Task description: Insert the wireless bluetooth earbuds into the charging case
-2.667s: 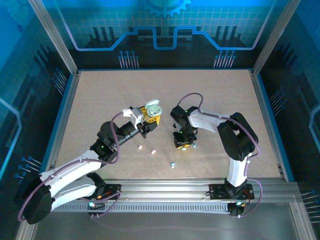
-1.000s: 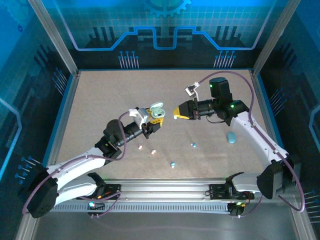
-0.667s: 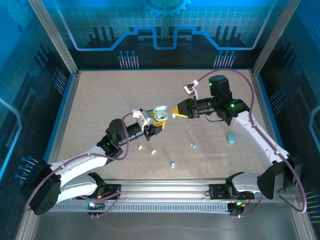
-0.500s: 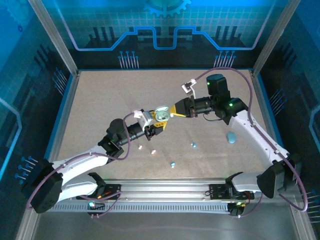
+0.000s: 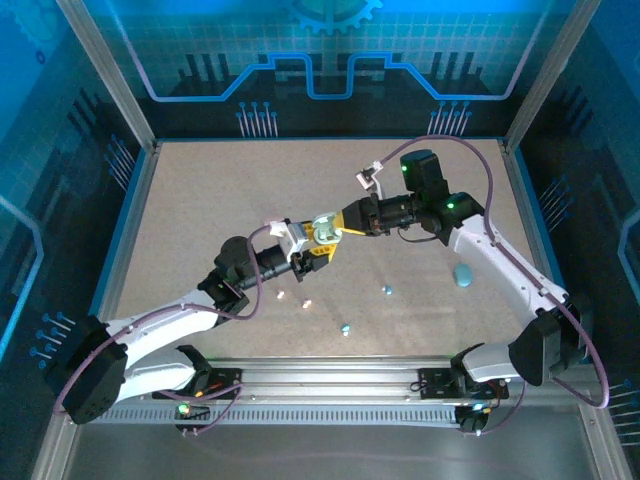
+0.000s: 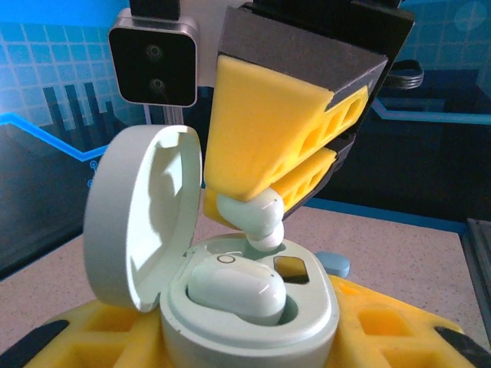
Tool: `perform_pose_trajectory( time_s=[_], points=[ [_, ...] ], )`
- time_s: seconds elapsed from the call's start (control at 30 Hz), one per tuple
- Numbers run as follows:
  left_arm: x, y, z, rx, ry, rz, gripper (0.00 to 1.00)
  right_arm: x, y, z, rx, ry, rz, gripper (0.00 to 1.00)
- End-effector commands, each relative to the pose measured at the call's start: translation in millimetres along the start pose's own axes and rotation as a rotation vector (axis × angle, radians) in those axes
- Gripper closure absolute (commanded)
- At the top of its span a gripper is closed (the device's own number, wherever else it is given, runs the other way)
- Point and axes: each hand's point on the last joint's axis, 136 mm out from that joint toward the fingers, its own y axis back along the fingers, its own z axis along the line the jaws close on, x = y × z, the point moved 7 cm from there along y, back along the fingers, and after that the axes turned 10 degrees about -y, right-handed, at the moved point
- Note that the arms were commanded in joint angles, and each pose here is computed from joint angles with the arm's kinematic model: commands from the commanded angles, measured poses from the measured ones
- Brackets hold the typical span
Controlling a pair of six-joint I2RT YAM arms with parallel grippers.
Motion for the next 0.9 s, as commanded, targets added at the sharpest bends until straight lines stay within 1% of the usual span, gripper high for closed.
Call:
perform_pose_trajectory(
  time_s=[0.0, 0.3, 0.47, 0.67, 0.87],
  points=[
    [-24.4, -3.4, 0.8, 0.013, -0.029, -0.099, 0.59, -0.4, -1.3, 4.6, 0.031, 0.034, -0.009, 0.78],
    [-26.1, -3.1, 1.0, 0.014, -0.021, -0.108, 0.59, 1.2, -3.8, 4.9, 0.063, 0.048, -0.014, 0.76],
    [-27.0, -3.2, 1.6, 0.009, -0.014, -0.114, 0.59, 3.5, -5.8, 3.6, 0.11, 0.059, -0.008, 0.75],
    [-27.8, -3.0, 1.5, 0.007, -0.012, -0.116, 0.59, 4.1, -7.9, 3.9, 0.129, 0.064, -0.001, 0.7],
    [-28.0, -2.3, 2.5, -0.003, -0.013, -0.116, 0.59, 4.3, -7.1, 5.1, 0.138, 0.066, -0.001, 0.68]
  ],
)
